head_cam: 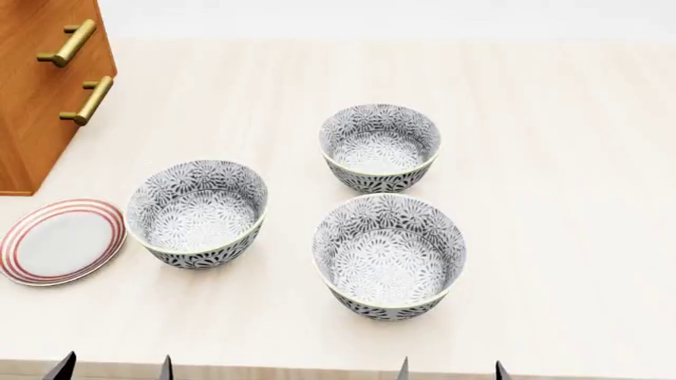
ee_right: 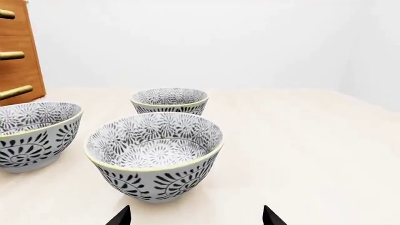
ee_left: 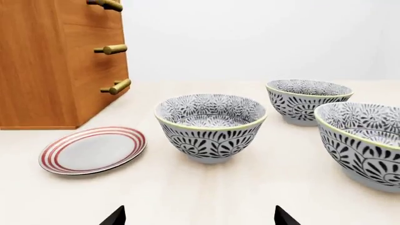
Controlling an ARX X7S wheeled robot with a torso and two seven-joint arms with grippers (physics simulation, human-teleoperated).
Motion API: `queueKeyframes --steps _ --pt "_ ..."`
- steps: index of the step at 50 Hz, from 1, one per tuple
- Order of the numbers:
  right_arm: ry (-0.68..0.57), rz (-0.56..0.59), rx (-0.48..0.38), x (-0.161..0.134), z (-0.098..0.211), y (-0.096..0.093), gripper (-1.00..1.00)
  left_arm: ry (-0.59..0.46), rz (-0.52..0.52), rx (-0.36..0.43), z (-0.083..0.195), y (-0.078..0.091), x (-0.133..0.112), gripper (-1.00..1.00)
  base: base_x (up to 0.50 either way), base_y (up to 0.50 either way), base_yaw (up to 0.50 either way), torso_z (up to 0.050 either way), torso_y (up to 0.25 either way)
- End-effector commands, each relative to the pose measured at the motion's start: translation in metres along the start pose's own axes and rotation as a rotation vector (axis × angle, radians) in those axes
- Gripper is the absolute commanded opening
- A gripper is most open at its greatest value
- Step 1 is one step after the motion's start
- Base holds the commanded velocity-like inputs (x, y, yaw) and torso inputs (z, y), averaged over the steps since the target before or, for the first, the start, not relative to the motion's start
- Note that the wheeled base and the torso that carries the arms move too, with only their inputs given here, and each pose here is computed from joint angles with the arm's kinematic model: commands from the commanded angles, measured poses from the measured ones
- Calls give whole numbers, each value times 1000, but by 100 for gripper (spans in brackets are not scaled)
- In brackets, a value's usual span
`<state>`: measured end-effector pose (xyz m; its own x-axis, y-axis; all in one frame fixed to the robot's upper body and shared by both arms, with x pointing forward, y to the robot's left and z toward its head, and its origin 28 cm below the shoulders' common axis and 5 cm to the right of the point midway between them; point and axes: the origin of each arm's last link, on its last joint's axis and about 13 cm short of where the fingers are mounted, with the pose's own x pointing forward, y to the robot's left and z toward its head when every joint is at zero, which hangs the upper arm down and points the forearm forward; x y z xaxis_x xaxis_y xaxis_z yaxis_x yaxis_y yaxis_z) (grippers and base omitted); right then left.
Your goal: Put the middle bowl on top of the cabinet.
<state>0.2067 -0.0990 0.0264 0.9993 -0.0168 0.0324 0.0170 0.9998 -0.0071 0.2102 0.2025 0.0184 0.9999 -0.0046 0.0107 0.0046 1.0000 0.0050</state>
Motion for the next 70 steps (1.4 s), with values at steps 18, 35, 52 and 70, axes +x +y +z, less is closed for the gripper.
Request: queueKeyframes --steps 18,35,52,70 --pt "-269 -313 -10 -59 74 -47 100 -39 -18 -5 13 -1 -4 100 0 0 0 0 0" --pt "-402 -513 -62 -109 99 -80 100 -242 12 -68 87 1 -7 100 0 0 0 0 0" --pt "-398 -546 -91 -118 102 -82 100 -181 77 -47 87 6 -1 100 0 269 0 0 0" --pt "-401 -557 -108 -118 105 -80 100 -172 72 -57 87 8 2 100 0 321 0 0 0"
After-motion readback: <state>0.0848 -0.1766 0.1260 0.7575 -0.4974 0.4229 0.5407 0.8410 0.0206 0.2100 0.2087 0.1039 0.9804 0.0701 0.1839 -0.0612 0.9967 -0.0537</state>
